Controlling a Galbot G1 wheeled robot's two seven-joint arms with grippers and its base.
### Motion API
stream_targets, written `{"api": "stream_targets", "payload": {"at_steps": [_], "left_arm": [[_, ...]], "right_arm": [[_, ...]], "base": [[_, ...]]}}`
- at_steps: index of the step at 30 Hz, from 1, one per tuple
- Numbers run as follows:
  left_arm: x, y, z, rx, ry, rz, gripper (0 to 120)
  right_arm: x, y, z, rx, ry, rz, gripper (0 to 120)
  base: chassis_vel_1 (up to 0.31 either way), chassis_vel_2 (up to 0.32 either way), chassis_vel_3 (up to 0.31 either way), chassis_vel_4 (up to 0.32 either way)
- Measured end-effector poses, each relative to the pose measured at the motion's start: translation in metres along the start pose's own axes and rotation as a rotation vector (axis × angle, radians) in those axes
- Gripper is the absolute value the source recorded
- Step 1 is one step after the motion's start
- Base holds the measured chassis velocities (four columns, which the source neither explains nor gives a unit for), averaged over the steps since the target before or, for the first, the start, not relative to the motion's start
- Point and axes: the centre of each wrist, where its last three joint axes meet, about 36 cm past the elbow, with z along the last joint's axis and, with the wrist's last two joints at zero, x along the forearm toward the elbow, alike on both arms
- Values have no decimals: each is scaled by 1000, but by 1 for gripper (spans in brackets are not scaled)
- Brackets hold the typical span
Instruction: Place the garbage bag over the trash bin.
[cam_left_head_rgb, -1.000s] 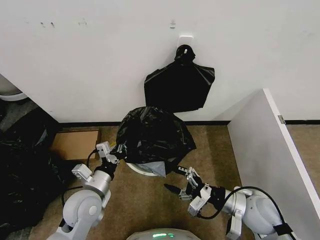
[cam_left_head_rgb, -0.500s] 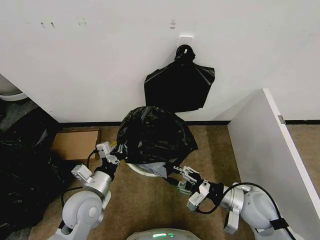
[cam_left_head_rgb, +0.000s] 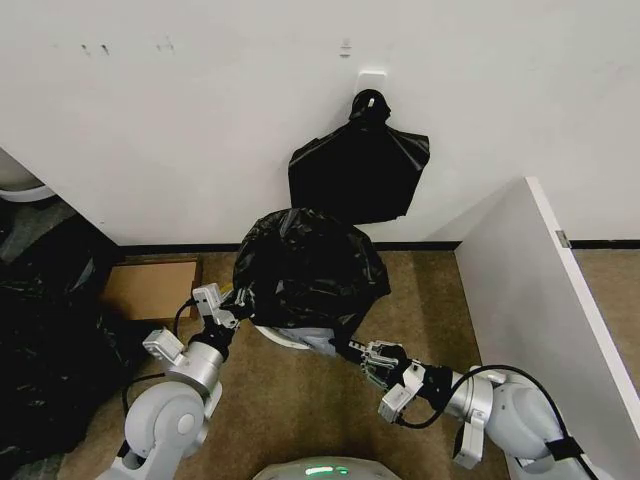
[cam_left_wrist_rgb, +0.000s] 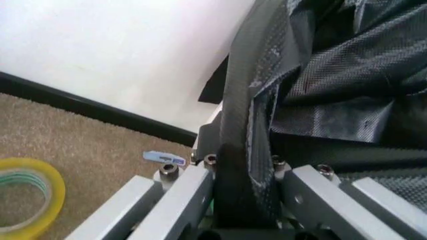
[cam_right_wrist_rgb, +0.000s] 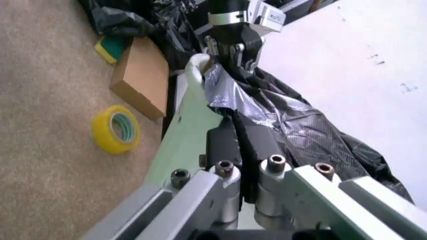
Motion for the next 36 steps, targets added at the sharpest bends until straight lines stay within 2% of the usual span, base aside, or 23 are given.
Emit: {"api": "stream_targets", "payload": {"at_steps": [3, 5, 10, 17, 24, 30, 36], "left_arm": [[-1, 1, 1, 0, 2, -4, 0], [-1, 1, 1, 3, 2, -7, 0], [-2, -1, 2, 22, -3, -11, 0], [-2, -6, 0, 73, -7, 0, 0], [1, -15, -13, 176, 11, 40, 0], [8, -24, -31, 186, 40, 59, 0], [15, -30, -41, 147, 86, 62, 0]], "right_arm": [[-3, 5, -4, -45, -24, 15, 0], [-8, 14, -10, -118, -61, 27, 0], [-18, 29, -21, -235, -130, -2, 0], [-22, 39, -19, -269, -143, -34, 0], [-18, 53, -1, -259, -98, -94, 0], [-13, 61, 29, -221, -16, -93, 0], [-5, 76, 57, -192, 75, -81, 0]], "base": [[0, 0, 0, 0], [0, 0, 0, 0], [0, 0, 0, 0], [0, 0, 0, 0], [0, 0, 0, 0], [0, 0, 0, 0], [0, 0, 0, 0]]}}
